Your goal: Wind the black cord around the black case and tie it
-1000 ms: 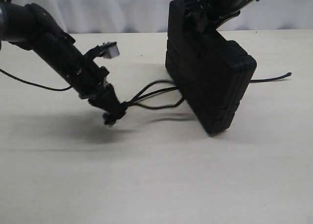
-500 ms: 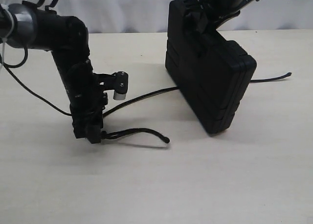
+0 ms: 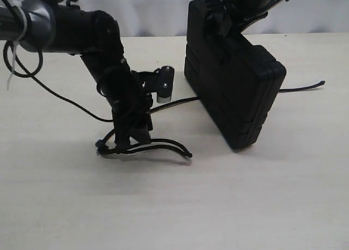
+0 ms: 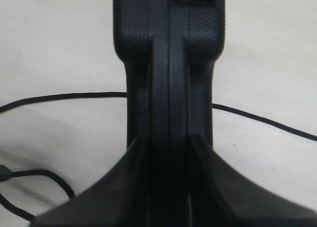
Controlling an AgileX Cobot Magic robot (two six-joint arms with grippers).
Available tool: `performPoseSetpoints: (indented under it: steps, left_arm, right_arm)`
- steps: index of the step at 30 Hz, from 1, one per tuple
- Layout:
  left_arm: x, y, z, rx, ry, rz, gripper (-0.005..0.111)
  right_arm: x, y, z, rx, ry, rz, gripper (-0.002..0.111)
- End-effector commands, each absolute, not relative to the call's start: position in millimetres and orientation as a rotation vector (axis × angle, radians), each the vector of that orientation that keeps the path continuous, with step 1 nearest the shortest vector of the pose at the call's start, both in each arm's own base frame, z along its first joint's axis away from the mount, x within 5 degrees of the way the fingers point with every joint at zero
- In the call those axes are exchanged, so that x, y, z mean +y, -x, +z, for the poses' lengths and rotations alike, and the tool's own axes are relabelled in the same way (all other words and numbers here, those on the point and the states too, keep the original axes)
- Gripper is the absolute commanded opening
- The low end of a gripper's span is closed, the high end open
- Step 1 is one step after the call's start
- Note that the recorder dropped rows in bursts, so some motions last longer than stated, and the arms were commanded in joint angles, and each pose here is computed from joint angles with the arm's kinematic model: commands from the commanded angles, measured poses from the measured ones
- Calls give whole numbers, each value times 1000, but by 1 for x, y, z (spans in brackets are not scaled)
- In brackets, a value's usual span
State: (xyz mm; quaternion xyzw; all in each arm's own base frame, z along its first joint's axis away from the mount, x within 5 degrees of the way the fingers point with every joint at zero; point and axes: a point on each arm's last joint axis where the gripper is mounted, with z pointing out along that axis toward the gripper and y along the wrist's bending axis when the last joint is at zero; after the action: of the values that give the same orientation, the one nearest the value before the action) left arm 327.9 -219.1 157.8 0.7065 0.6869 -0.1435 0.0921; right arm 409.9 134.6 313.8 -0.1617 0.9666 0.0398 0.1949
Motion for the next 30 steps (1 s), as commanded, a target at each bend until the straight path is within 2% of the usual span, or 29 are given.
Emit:
performPoseSetpoints:
  steps: [1, 5, 11, 19, 22, 27, 30]
  left_arm:
    - [-234, -325, 176, 2008, -1935, -604, 20]
    - [-247, -322, 162, 1961, -1960, -647, 0]
    - [-261, -315, 128, 1963, -2070, -606, 0]
    - [-265, -325, 96, 2039, -1972, -538, 0]
    - [-265, -323, 110, 2013, -1988, -549, 0]
    - [-258, -322, 161, 1917, -1985, -451, 0]
    - [-246, -307, 188, 1910, -2099, -514, 0]
  right_arm:
    - [136, -408, 309, 2738, 481, 113, 4]
    - [136, -407, 308, 2742, 481, 112, 4]
    - [135, -405, 296, 2784, 488, 105, 4]
    - [135, -404, 292, 2796, 492, 103, 4]
    - [135, -404, 292, 2796, 492, 103, 4]
    - [135, -404, 292, 2796, 492, 103, 4]
    - [135, -404, 292, 2796, 492, 103, 4]
